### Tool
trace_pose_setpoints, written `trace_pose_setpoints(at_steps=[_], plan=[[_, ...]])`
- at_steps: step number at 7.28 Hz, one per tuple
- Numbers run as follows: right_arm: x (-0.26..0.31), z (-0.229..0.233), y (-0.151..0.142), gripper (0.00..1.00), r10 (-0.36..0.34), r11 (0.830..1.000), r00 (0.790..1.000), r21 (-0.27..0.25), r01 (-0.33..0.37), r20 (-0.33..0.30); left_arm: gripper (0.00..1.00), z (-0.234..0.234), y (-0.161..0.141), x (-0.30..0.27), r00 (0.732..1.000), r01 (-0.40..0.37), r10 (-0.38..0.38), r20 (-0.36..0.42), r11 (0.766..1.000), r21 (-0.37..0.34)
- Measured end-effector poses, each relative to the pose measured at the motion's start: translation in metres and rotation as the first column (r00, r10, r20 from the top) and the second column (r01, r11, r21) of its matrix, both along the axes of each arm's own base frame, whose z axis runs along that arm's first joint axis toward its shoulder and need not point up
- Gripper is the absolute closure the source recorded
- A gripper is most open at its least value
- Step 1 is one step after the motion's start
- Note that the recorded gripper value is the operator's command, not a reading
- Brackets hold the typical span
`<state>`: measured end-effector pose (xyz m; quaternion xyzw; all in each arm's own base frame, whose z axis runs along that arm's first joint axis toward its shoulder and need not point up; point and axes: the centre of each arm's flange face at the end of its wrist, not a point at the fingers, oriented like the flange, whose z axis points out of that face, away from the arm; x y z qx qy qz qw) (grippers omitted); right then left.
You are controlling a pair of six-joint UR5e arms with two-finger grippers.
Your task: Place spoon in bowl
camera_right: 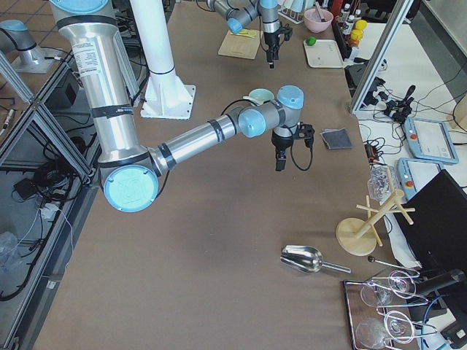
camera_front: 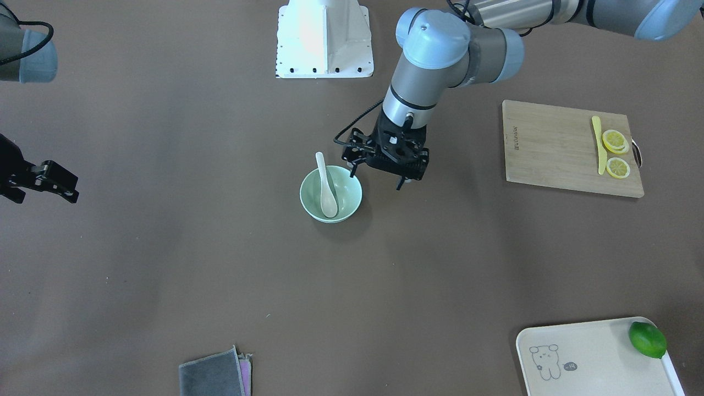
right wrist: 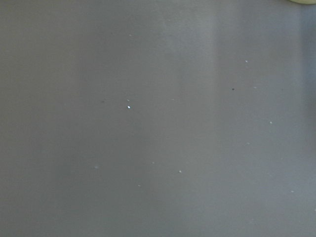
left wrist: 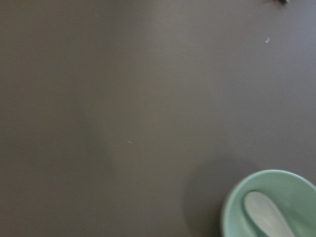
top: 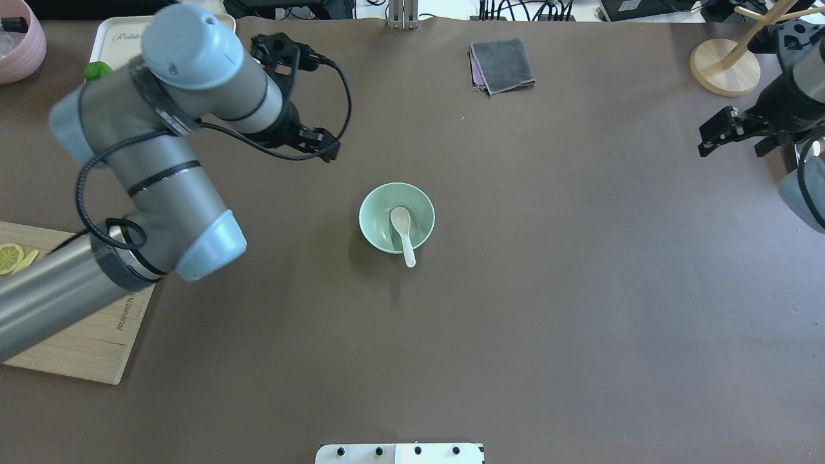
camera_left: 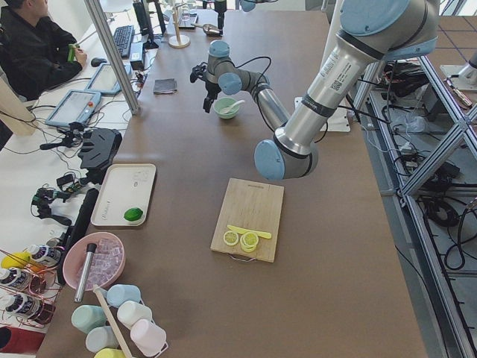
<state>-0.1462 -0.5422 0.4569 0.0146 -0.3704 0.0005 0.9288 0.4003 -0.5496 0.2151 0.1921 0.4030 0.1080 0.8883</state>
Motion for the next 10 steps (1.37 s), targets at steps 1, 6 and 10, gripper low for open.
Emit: trace_pose_setpoints(at_steps=[1, 6, 10], plan=[[0.030, 0.026, 0.008, 0.00, -0.007, 1.000, 1.000, 0.003, 0.007, -0.014, 0.02, 0.029, -0.021, -0.050, 0.998, 0.001, -0.004, 0.058, 0.999, 0.046], [0.143, 0.119, 0.061, 0.00, -0.016, 1.000, 0.999, -0.007, 0.016, -0.046, 0.02, 0.201, -0.065, -0.333, 0.999, 0.014, -0.011, 0.035, 0.997, -0.080], [0.183, 0.155, 0.094, 0.00, -0.016, 1.000, 0.999, -0.017, 0.016, -0.030, 0.02, 0.313, -0.019, -0.448, 0.991, 0.131, -0.121, 0.063, 0.972, -0.193]])
